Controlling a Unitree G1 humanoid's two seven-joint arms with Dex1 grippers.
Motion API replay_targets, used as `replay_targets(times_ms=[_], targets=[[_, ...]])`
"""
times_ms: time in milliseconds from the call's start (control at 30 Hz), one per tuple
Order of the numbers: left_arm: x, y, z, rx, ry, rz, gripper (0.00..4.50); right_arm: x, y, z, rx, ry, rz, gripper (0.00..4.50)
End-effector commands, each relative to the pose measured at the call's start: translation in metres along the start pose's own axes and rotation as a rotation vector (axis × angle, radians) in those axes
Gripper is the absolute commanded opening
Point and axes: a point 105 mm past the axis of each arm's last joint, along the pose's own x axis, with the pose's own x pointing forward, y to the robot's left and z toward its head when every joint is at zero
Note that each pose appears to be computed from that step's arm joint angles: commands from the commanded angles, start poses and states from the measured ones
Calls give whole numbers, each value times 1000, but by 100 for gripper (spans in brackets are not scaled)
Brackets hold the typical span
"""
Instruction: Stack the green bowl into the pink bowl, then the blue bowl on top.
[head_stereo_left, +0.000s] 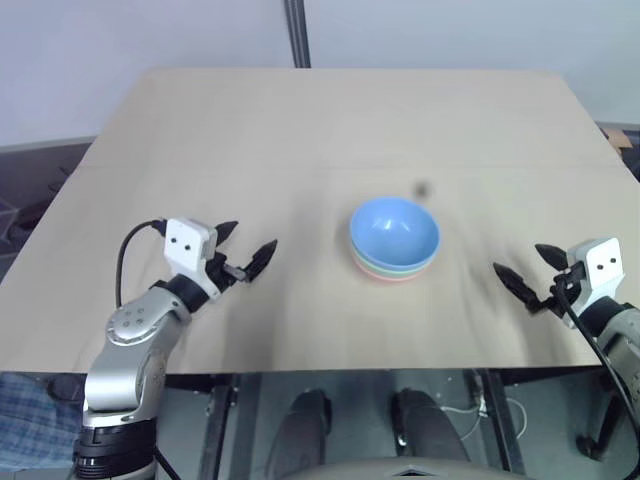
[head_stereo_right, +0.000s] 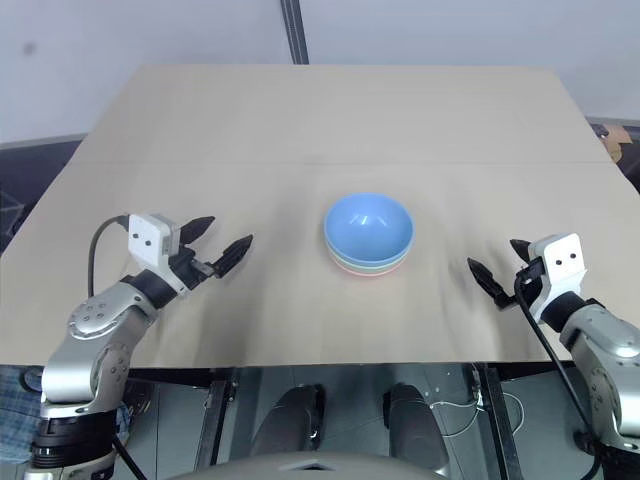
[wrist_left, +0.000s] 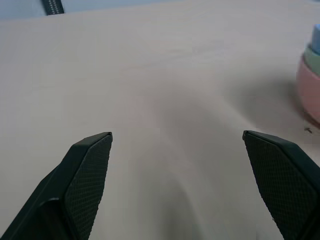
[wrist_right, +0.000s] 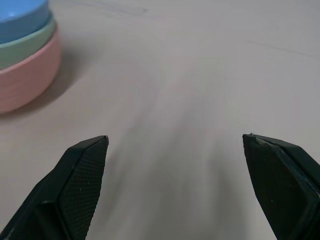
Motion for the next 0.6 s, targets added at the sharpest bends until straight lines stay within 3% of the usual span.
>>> replay_targets(times_ms=[33,300,600], targets=[[-8,-7,16,53,-49,-73,441,-11,5,20,-68,-69,53,450],[-18,-28,17,35,-46,-215,441,-30,28,16,-78,-49,209,450],[-24,-30,14,51,-35,-227,441,-33,25,12,-90,-30,219,450]])
